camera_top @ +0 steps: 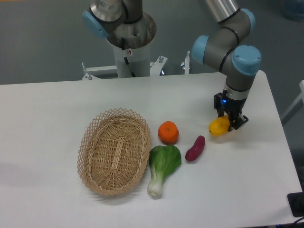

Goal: Place the mango on the table
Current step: 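Lower the held yellow mango onto the table beside the sweet potato, then open the gripper and lift it away from the mango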

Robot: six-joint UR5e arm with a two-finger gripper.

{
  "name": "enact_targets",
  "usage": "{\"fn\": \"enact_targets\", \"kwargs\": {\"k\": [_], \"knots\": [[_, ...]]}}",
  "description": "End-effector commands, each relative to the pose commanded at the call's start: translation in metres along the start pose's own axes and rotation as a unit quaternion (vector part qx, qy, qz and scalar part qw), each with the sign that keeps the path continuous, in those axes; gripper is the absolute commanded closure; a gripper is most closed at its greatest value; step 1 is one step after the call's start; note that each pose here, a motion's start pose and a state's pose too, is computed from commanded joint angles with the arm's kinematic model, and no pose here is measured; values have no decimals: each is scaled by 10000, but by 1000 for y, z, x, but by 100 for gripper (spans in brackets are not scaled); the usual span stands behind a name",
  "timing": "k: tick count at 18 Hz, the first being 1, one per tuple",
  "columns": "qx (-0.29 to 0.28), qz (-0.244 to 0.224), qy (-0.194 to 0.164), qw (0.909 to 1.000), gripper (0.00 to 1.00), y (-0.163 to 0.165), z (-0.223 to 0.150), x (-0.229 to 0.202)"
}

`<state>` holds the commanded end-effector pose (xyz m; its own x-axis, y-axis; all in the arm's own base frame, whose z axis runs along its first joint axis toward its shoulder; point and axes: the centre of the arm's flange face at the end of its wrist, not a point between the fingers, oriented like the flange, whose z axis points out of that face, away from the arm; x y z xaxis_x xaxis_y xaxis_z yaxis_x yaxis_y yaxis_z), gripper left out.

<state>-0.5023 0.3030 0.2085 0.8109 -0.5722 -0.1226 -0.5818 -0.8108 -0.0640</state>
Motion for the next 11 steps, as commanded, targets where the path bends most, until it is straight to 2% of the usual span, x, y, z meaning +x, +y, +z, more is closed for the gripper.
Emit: {"fn": "enact_targets", "kwargs": {"k": [2,3,4,5,6,7,11], "knots": [[0,-8,0,10000,42,0,0,0],[0,-8,0,10000,36,0,0,0],[-2,-15,-7,10000,25,0,0,0],[-9,-12,-29,10000,20,0,-2,-1],[-14,-18,-43,10000,8,0,-3,-2],[-14,-41,-44,10000,0,0,-3,-2],[-28,-65,-111,9999,0,0,-11,-4]]}}
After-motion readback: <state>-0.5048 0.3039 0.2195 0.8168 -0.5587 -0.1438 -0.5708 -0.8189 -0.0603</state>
